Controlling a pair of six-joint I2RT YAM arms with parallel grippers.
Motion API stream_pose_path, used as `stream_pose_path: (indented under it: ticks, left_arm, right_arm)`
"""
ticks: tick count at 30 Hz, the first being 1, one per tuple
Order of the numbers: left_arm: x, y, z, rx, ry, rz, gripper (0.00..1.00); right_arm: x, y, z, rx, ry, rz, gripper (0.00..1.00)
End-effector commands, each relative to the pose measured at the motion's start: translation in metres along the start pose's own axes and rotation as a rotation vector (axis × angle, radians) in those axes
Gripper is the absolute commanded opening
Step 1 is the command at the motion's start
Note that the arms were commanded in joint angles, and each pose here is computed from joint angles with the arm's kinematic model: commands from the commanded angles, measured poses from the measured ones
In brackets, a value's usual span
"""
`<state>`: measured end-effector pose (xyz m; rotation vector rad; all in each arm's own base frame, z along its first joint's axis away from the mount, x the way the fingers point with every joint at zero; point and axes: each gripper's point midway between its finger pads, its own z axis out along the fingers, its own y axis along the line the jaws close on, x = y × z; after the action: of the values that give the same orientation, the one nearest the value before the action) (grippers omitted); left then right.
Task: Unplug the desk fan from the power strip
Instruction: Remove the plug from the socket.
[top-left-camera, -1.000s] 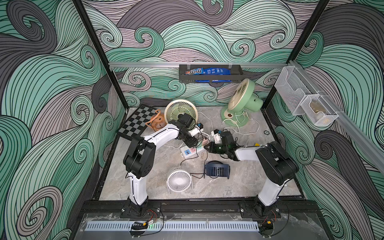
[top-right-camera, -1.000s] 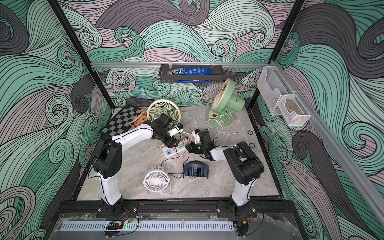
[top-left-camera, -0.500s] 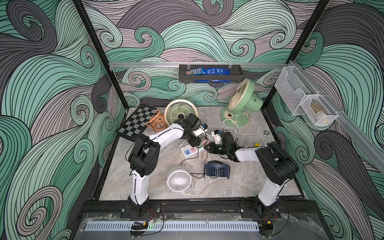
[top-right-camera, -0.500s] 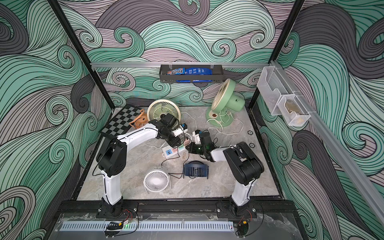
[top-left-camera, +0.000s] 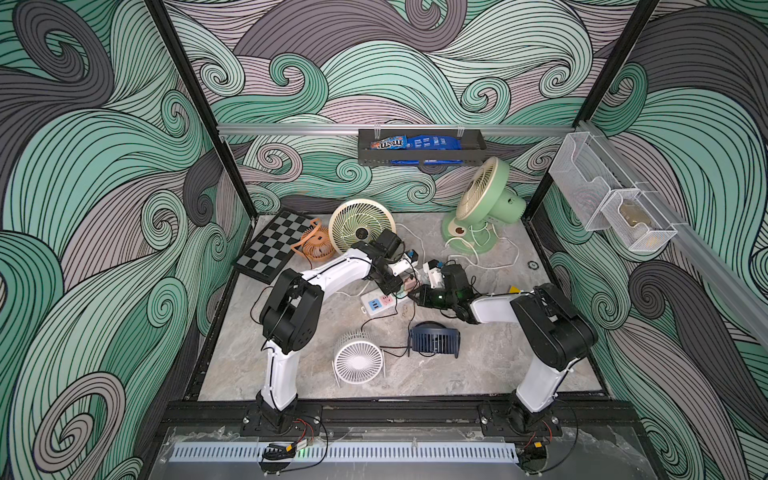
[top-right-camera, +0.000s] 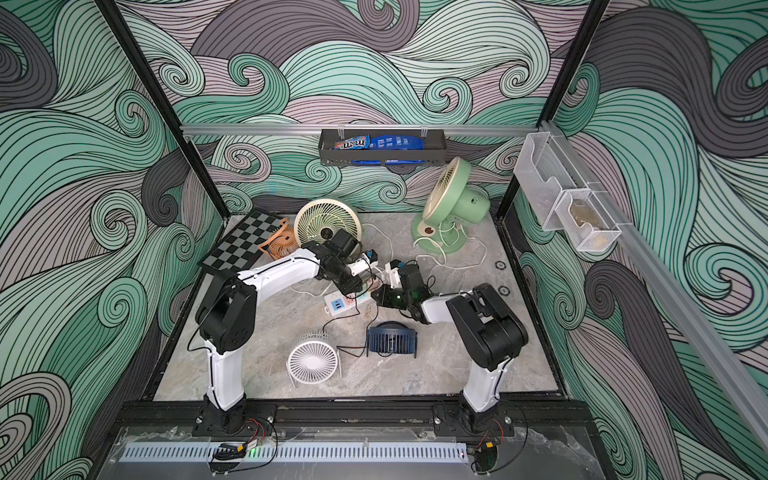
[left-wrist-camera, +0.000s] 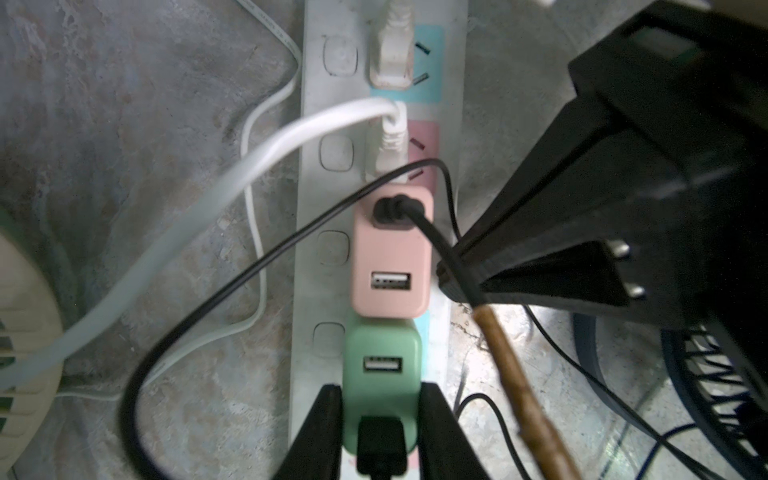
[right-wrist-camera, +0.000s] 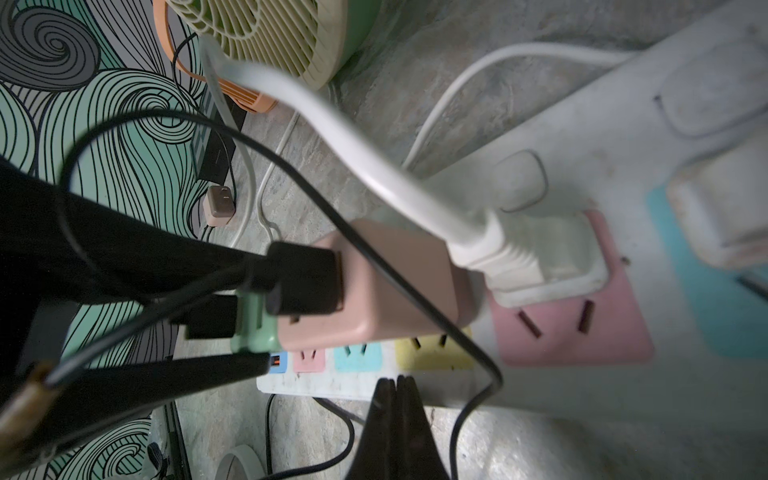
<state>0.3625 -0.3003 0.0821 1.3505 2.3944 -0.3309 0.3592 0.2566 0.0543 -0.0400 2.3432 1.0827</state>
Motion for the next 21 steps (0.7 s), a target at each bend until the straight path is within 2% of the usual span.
stream_pose_path:
  ticks: [1, 8, 17, 21]
  left_arm:
    - [0.000, -0.003, 0.001, 0.003, 0.013, -0.001, 0.25]
    - [0.005, -0.003, 0.004, -0.022, 0.025, 0.017, 0.14]
    - [0.000, 0.010, -0.004, -0.189, 0.001, 0.060, 0.07]
    - [0.002, 0.009, -0.003, -0.152, 0.015, 0.029, 0.04]
  right_arm:
    - [0.013, -0.014, 0.004, 0.043, 0.028, 0.027, 0.01]
    - [0.016, -0.013, 0.007, 0.048, 0.037, 0.033, 0.01]
    - [0.019, -0.019, 0.010, 0.088, 0.037, 0.055, 0.01]
    - [0.018, -0.021, 0.011, 0.098, 0.028, 0.077, 0.01]
